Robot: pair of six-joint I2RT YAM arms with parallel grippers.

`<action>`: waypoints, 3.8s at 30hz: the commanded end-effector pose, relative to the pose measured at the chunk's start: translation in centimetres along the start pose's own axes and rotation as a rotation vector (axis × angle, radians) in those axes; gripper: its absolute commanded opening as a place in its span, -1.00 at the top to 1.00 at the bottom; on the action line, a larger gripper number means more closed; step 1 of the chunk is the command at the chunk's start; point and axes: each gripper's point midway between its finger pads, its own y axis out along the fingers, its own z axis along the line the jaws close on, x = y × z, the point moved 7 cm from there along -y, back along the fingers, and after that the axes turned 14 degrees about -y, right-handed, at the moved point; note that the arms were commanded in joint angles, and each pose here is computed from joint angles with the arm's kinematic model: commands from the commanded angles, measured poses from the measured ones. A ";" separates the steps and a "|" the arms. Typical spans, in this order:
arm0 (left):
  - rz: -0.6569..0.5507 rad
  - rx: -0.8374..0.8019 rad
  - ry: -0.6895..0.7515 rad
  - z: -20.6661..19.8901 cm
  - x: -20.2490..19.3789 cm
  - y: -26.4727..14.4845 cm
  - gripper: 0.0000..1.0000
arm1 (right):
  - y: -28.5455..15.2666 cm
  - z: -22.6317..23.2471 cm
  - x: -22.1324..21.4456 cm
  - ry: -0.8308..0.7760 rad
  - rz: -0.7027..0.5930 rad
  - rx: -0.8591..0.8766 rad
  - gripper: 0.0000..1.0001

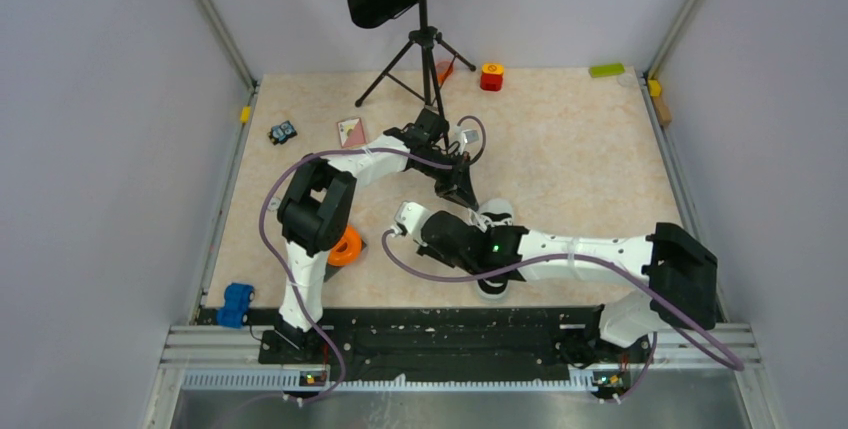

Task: Tie the shoes
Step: Tie the shoelace on the shoe.

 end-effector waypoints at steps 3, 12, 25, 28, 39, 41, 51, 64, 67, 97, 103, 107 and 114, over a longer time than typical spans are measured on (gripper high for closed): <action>-0.005 -0.026 0.023 -0.3 0.3 -0.2 1.00 | -0.1 0.0 3.6 0.010 -0.113 0.009 1.00; -0.004 -0.028 0.025 -0.3 0.3 -0.2 1.00 | 0.0 0.6 4.4 0.006 -0.134 0.020 1.00; -0.005 -0.027 0.023 -0.3 0.3 -0.2 1.00 | 0.1 1.1 5.5 0.000 -0.168 0.036 1.00; -0.004 -0.027 0.022 -0.3 0.2 -0.2 1.00 | 0.1 1.2 5.6 0.003 -0.173 0.037 1.00; -0.004 -0.025 0.021 -0.2 0.0 -0.3 1.00 | -1.4 -0.2 5.0 0.087 -0.155 -0.064 0.17; -0.007 -0.024 0.023 -0.3 0.0 -0.4 1.00 | -2.3 -0.8 5.0 0.121 -0.172 -0.087 0.16; -0.017 -0.025 0.042 -1.3 -0.9 -1.3 1.00 | -7.9 -6.9 -3.2 0.836 -0.202 -0.231 0.03; 0.003 -0.015 0.059 -1.8 -2.7 -1.4 1.00 | -5.9 -5.5 -13.5 1.515 -0.148 -0.020 0.19; 0.004 -0.013 0.058 -1.7 -2.7 -1.3 1.00 | -5.4 -5.6 -13.4 1.514 -0.150 -0.010 0.19; 0.012 -0.018 0.063 -1.9 -3.0 -1.1 1.00 | -4.7 -6.9 -13.9 1.467 -0.120 -0.107 0.11; 0.011 -0.019 0.068 -2.1 -3.0 -1.2 1.00 | -3.7 -6.9 -13.9 1.457 -0.111 -0.079 0.12; 0.013 -0.018 0.066 -2.0 -3.1 -1.1 1.00 | -3.8 -6.4 -14.0 1.440 -0.096 -0.043 0.13; 0.012 -0.023 0.069 -2.2 -2.9 -1.0 1.00 | -4.1 -5.3 -14.0 1.416 -0.101 0.022 0.23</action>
